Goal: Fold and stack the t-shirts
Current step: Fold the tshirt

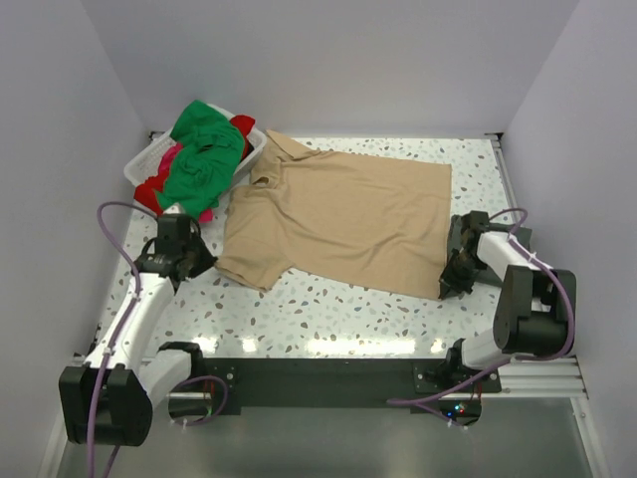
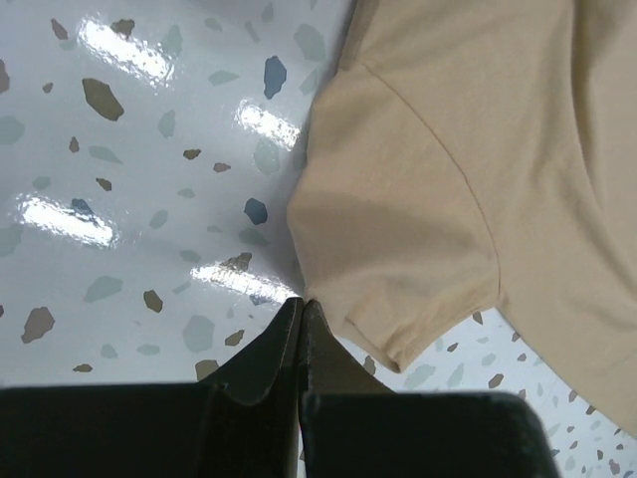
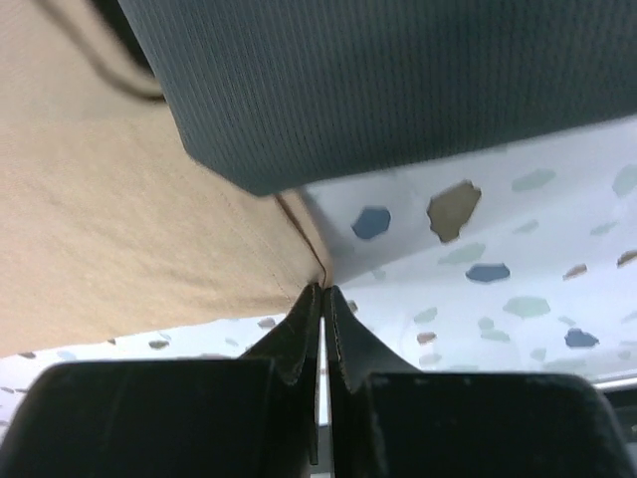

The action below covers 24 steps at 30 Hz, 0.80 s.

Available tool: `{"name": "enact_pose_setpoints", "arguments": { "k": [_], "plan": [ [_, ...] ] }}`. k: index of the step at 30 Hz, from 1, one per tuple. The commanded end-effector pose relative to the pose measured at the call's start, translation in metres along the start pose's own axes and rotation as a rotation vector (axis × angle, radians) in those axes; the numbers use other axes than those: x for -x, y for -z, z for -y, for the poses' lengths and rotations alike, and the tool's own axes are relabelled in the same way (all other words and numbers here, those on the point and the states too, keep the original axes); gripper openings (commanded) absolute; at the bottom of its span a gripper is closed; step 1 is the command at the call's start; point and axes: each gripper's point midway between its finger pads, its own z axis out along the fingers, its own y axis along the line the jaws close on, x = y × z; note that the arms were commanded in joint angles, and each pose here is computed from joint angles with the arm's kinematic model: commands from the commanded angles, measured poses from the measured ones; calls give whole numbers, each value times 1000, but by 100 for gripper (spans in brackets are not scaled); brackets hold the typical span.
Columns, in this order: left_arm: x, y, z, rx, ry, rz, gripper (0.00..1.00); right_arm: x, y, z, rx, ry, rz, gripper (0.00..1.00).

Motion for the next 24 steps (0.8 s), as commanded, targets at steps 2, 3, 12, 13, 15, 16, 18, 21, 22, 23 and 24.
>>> {"name": "enact_pose_setpoints", "arguments": {
  "k": [2, 3, 12, 13, 15, 16, 18, 21, 22, 23, 24],
  "plan": [
    [23, 25, 9, -33, -31, 47, 0, -8, 30, 0, 22, 5, 5, 0],
    [24, 28, 10, -35, -38, 49, 0, -15, 34, 3, 12, 4, -15, 0],
    [16, 63, -4, 15, -62, 34, 0, -40, 57, 20, -32, 6, -53, 0],
    [13, 70, -9, 29, -71, 32, 0, -43, 58, 21, -34, 5, -57, 0],
    [11, 78, -13, 34, -77, 37, 0, -47, 61, 23, -38, 8, -65, 0],
    [7, 83, -16, 38, -84, 34, 0, -49, 63, 24, -36, 8, -61, 0],
    [2, 88, -19, 41, -90, 26, 0, -54, 66, 27, -44, 18, -71, 0],
    [-7, 99, -27, 50, -109, 9, 0, -63, 70, 29, -49, 24, -86, 0],
    [-14, 103, -29, 49, -116, -7, 0, -66, 71, 30, -47, 27, -86, 0],
    [-17, 106, -31, 49, -123, -17, 0, -68, 71, 31, -47, 30, -86, 0],
    [-20, 108, -33, 48, -137, -25, 0, -71, 72, 31, -48, 30, -90, 0]
  ]
}}
